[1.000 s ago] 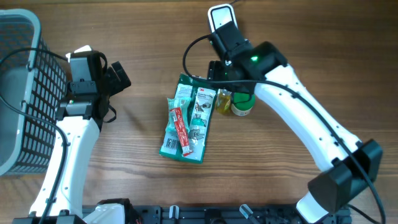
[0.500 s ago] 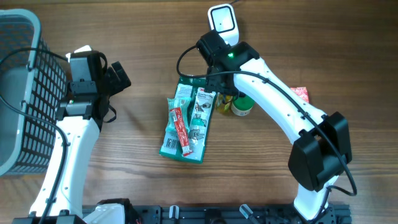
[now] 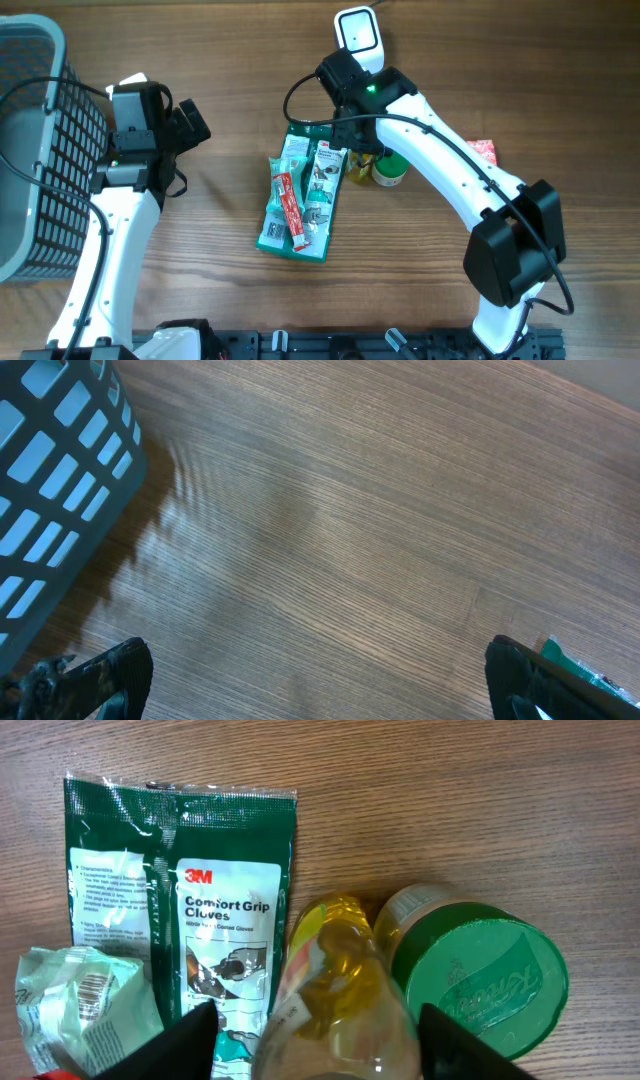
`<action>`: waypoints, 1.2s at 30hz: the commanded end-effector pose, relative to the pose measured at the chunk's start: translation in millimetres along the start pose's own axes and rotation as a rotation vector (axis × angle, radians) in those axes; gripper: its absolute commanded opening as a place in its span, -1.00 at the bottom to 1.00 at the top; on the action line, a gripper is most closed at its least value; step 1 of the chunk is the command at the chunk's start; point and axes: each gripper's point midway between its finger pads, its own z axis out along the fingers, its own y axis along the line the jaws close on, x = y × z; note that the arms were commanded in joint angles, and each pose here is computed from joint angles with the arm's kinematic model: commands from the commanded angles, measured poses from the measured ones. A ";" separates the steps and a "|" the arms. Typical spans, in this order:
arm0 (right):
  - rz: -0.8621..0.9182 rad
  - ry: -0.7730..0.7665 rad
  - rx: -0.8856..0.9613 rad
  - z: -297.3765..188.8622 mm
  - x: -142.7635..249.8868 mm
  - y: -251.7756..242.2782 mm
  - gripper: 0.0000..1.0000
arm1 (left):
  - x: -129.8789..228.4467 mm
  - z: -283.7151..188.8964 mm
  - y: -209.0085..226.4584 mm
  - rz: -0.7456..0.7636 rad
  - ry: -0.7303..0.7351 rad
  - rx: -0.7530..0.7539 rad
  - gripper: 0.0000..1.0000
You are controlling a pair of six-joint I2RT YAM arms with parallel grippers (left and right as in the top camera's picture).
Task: Scan the item barcode
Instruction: 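Move the right gripper over to the green-capped jar, then lower the right gripper and grasp the green-capped jar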
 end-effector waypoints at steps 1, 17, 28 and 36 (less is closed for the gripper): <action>-0.009 0.026 0.001 6.8 5.7 0.8 0.11 | -6.0 -2.5 1.6 0.007 -0.018 -0.006 1.00; -0.136 0.159 -0.292 -2.6 27.5 51.5 0.02 | -6.0 -2.5 1.5 0.007 -0.018 -0.006 1.00; -0.163 0.022 -0.314 -39.5 -7.2 45.1 0.75 | -6.0 -2.5 1.6 0.007 -0.018 -0.006 1.00; -0.019 0.066 -0.077 -72.1 -8.1 -72.5 0.99 | -6.0 -2.5 1.6 0.007 -0.018 -0.006 1.00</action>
